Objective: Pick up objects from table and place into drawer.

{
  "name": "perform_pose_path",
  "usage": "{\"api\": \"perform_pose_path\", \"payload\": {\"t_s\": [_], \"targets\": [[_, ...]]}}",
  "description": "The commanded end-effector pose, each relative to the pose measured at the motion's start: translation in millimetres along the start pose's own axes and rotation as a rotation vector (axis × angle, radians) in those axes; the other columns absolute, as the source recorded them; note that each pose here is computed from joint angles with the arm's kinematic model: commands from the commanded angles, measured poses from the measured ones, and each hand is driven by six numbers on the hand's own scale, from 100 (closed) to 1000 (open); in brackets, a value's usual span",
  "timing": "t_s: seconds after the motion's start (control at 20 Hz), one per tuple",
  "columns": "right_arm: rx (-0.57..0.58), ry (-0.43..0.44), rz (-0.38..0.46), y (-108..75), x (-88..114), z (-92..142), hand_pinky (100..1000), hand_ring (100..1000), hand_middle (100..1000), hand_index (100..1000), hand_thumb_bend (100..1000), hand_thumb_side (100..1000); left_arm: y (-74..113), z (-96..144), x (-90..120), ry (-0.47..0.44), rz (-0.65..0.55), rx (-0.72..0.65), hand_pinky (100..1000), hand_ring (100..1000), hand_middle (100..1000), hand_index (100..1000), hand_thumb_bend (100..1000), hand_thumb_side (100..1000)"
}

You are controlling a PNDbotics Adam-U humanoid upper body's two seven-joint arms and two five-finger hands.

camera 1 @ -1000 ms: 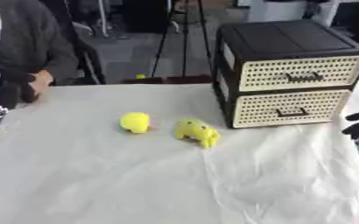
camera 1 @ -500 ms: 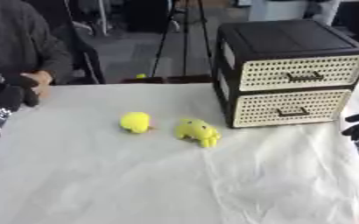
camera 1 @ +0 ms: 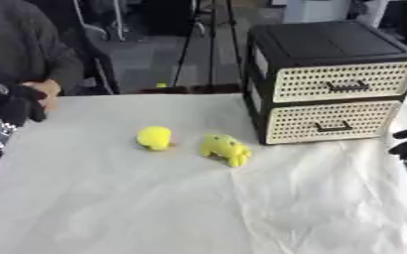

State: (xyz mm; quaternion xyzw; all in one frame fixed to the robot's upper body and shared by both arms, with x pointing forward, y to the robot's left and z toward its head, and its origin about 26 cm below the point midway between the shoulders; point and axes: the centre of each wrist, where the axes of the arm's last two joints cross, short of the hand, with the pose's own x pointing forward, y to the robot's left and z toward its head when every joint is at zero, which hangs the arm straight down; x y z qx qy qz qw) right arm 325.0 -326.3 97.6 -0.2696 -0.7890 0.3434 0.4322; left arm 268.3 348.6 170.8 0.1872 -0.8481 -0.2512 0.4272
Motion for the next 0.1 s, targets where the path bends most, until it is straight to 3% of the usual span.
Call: {"api": "perform_pose_path", "payload": {"t_s": [0.05,0.1], "targets": [[-0.018,-0.025,0.014,-7.7,5.0,-4.0,476,658,729,609,100,906,5.6,-2.6,4.7,-0.019,-0.021,0.000,512,496,464,661,411,836],[-0.019,-0.025,0.014,-7.7,5.1,-4.2,476,659,729,610,100,904,5.4,-2.8,4.8,-0.020,-0.021,-0.001,512,496,464,661,411,836]]}}
